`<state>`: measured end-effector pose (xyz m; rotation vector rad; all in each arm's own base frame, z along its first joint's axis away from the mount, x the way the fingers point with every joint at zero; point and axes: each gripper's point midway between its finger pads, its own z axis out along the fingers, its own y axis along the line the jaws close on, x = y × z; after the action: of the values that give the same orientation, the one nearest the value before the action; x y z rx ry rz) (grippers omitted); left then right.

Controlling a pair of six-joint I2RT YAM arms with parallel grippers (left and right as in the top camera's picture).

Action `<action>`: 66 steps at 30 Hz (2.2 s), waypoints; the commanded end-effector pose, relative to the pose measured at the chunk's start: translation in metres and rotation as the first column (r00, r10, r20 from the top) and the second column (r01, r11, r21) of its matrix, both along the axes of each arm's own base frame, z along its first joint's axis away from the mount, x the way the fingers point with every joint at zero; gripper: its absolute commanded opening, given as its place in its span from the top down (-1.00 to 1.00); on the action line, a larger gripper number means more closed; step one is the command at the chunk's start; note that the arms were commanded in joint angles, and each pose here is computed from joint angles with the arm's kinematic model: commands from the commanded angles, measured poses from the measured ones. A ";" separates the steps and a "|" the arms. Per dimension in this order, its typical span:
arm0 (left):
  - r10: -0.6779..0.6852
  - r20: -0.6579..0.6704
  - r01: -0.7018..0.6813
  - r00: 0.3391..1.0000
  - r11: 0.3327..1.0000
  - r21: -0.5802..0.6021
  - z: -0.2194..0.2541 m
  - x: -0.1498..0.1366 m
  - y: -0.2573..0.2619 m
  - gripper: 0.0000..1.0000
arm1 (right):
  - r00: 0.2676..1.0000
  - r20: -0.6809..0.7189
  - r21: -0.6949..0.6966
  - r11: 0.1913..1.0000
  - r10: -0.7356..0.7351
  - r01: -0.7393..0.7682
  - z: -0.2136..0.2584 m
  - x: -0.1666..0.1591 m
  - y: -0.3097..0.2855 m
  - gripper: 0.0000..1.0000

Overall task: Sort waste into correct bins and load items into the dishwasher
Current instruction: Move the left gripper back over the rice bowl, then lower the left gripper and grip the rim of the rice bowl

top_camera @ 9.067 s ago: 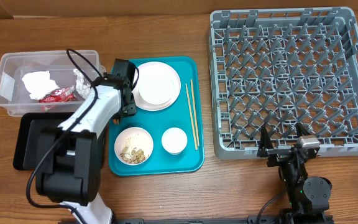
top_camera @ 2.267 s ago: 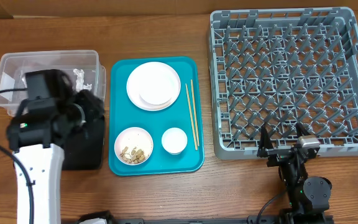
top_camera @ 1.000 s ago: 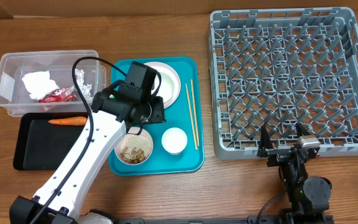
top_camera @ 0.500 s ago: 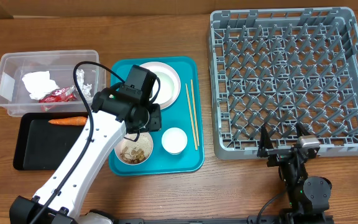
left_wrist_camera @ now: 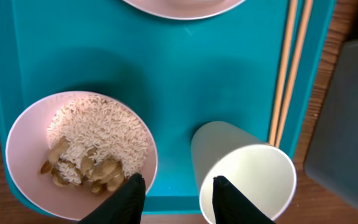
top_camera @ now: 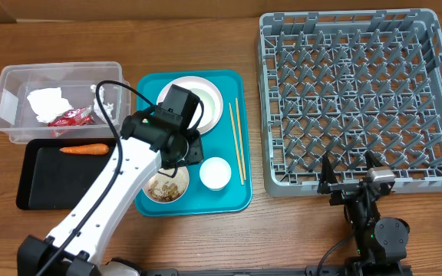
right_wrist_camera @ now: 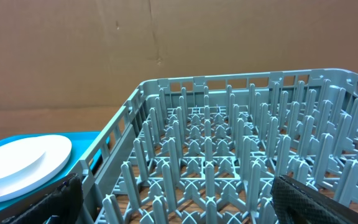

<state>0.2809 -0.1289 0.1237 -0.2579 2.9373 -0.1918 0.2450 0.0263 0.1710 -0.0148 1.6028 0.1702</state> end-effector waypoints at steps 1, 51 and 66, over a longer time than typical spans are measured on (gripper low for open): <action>0.044 -0.036 -0.043 0.998 0.998 0.044 -0.017 0.001 0.004 0.22 | 1.000 0.006 -0.002 1.000 -0.005 0.005 -0.001 0.000 -0.001 -1.00; 0.094 -0.185 -0.071 0.978 0.989 0.126 -0.093 -0.006 0.009 0.30 | 1.000 0.006 -0.003 1.000 -0.005 0.005 -0.001 0.000 -0.001 -1.00; 0.105 -0.184 -0.082 0.977 0.989 0.126 -0.095 -0.007 0.009 0.34 | 1.000 0.006 -0.002 1.000 -0.005 0.005 -0.001 0.000 -0.001 -1.00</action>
<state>0.2765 -0.1230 0.0347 -0.3789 3.1036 -0.0171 0.2450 0.0264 0.1710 -0.0151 1.6028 0.1699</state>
